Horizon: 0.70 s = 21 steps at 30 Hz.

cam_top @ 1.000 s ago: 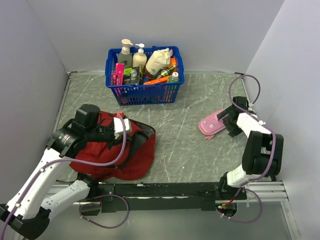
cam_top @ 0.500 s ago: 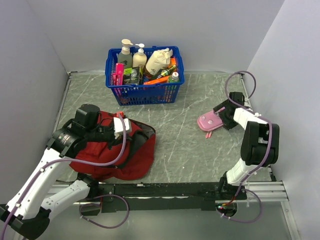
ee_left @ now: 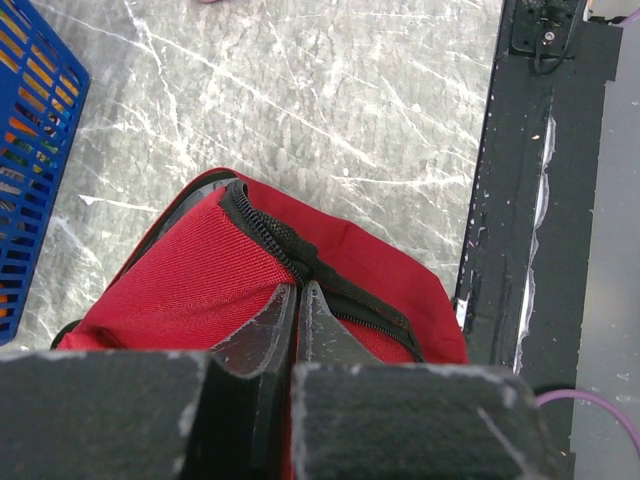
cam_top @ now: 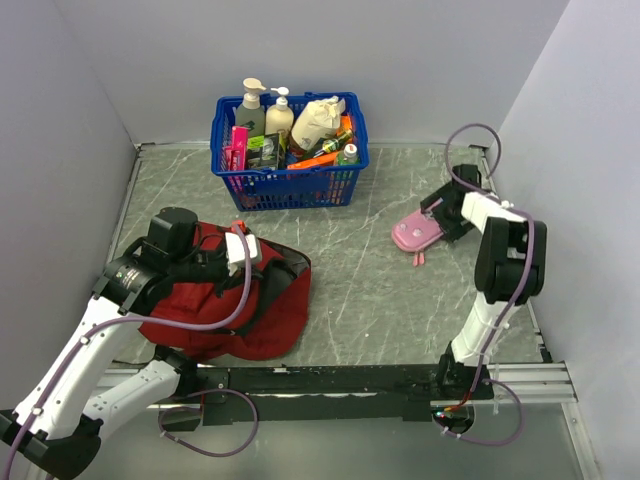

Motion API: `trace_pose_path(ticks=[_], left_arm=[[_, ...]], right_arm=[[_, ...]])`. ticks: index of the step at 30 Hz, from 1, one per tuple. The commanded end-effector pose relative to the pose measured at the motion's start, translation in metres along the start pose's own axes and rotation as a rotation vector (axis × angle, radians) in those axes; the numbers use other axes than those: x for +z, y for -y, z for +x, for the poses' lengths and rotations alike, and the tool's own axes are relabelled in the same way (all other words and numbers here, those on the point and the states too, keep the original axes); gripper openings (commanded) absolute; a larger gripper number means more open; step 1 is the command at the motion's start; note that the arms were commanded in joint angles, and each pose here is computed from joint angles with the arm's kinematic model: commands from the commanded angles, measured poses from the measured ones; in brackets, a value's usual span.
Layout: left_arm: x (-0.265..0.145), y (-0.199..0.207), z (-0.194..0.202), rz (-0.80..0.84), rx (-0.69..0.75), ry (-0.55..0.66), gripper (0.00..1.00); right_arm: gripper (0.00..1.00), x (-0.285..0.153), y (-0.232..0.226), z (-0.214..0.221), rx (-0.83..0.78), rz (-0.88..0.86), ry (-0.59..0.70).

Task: Pack the student bag
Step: Adjust the stationery at the center of the board.

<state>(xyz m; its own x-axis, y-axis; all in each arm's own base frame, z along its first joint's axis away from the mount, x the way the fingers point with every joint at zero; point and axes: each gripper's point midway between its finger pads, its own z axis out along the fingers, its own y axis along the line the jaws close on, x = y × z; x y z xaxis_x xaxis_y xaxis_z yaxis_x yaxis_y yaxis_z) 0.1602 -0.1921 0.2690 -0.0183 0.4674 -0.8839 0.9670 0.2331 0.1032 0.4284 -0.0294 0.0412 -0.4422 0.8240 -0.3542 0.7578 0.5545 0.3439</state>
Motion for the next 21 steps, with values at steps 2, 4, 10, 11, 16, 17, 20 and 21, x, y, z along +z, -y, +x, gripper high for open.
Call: trace_pose_path(ticks=[2, 4, 10, 11, 16, 17, 20, 21], left_arm=[[-0.004, -0.002, -0.027, -0.005, 0.059, 0.103, 0.01], [-0.004, -0.002, -0.028, -0.006, 0.061, 0.104, 0.01], [-0.005, -0.001, -0.027, -0.004, 0.067, 0.105, 0.01], [-0.005, -0.001, -0.027, -0.004, 0.066, 0.106, 0.01], [-0.004, -0.001, -0.030, -0.001, 0.064, 0.117, 0.01], [-0.004, -0.001, -0.030, -0.002, 0.065, 0.118, 0.01], [-0.005, -0.002, -0.032, -0.001, 0.065, 0.121, 0.01], [-0.005, -0.002, -0.032, -0.004, 0.064, 0.122, 0.01]], right_arm=[[1.00, -0.004, -0.024, 0.027, -0.190, -0.011, -0.082], [1.00, -0.008, -0.034, 0.042, -0.254, -0.055, -0.105], [0.84, -0.025, -0.054, 0.094, -0.397, -0.173, -0.168], [0.81, -0.033, -0.058, 0.099, -0.402, -0.206, -0.178], [0.75, -0.056, -0.064, 0.119, -0.460, -0.267, -0.180], [0.73, -0.066, -0.068, 0.121, -0.474, -0.294, -0.172], [0.65, -0.082, -0.072, 0.135, -0.521, -0.338, -0.163], [0.63, -0.084, -0.070, 0.139, -0.535, -0.341, -0.162]])
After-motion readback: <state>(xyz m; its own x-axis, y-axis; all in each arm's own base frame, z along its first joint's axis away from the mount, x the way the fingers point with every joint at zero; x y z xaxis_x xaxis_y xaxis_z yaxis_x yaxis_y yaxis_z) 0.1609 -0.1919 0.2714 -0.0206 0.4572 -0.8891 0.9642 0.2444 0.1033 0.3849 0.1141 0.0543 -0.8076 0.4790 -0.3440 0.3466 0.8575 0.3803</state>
